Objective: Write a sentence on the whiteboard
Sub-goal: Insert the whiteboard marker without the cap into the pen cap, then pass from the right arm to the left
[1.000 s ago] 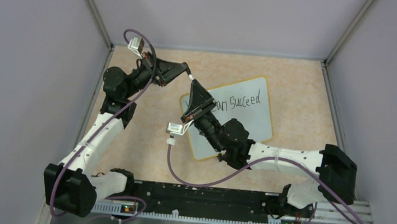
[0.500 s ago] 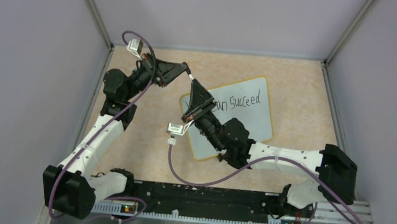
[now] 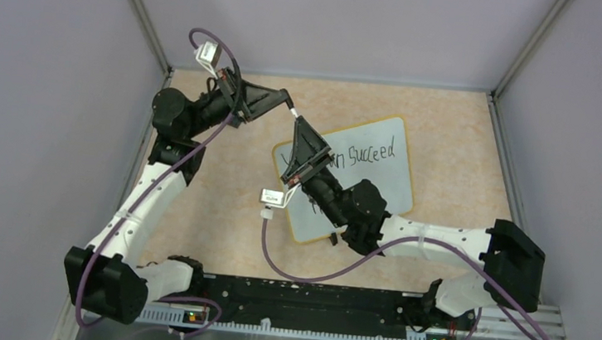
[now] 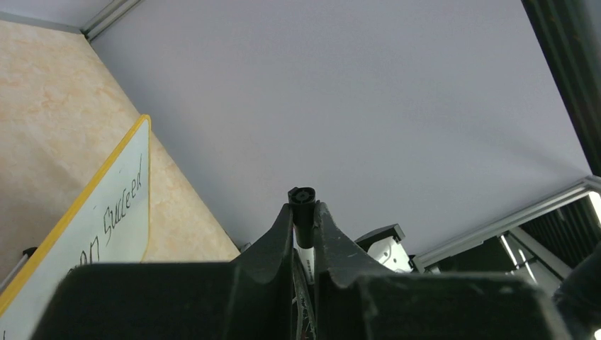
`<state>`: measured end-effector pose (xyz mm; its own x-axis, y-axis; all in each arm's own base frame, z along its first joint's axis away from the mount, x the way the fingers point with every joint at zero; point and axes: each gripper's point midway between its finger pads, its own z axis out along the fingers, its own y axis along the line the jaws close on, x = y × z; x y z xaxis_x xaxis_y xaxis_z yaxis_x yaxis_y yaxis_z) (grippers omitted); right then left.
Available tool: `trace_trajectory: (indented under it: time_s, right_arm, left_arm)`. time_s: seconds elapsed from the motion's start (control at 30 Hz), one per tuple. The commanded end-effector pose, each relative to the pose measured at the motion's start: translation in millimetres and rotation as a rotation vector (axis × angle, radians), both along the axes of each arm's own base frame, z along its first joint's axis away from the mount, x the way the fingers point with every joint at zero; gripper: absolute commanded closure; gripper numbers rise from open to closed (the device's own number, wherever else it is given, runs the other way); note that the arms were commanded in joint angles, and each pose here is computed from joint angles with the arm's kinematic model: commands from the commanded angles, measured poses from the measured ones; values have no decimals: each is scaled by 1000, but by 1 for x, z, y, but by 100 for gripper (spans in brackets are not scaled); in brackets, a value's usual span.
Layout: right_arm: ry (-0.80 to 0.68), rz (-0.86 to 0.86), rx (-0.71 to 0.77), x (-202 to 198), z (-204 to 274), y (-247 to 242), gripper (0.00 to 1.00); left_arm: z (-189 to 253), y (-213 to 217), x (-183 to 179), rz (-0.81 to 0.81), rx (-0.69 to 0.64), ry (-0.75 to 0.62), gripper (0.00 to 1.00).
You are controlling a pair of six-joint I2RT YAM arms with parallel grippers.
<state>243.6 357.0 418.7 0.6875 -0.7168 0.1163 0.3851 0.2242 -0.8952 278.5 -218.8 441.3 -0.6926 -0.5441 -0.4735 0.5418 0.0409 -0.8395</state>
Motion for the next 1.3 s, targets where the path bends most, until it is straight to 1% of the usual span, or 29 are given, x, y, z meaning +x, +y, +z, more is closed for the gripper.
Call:
trace_trajectory:
  time_s: [0.0, 0.07, 0.17, 0.27, 0.37, 0.4, 0.53, 0.57, 0.6, 0.67, 0.83, 0.9, 0.97, 1.13, 1.27]
  right_arm:
    - [-63, 9, 46, -4, 23, -13, 100]
    - [-67, 9, 47, -5, 24, -16, 100]
    - [-72, 10, 44, -6, 23, -18, 100]
    - [-79, 12, 35, -8, 20, -20, 100]
    - [-68, 13, 45, -8, 20, -23, 100]
    - [-62, 13, 50, -7, 20, -24, 100]
    - [-21, 16, 111, -6, 28, -34, 100]
    - [-15, 20, 130, -6, 31, -36, 100]
    - [-15, 26, 140, -7, 33, -38, 100]
    - [-36, 39, 146, -12, 34, -41, 100]
    - [-120, 91, 84, -28, 21, -39, 100]
    - [-111, 109, 109, -30, 22, -42, 100]
    - [-39, 130, 172, -27, 29, -47, 100]
    - [176, 227, 363, -23, 50, -62, 100]
    - [286, 250, 463, -19, 51, -71, 100]
  left_arm:
    - [7, -12, -40, -181, 89, -122, 83]
    - [10, -9, -38, -168, 82, -134, 77]
    - [24, 0, -36, -144, 67, -173, 61]
    - [39, 10, -38, -130, 51, -225, 48]
    - [48, 21, -37, -102, 50, -258, 39]
    - [49, 26, -35, -88, 54, -262, 37]
    - [41, 43, -20, -17, 115, -287, 33]
    - [37, 43, -17, -20, 155, -302, 33]
    - [34, 43, -14, -24, 216, -355, 33]
    - [26, 42, -6, -50, 286, -344, 33]
    - [24, 34, -13, -159, 289, -327, 35]
    - [26, 31, -22, -192, 292, -369, 35]
    - [27, 30, -31, -218, 307, -440, 33]
    - [18, 30, -28, -287, 350, -473, 30]
    - [23, 32, -24, -315, 375, -535, 25]
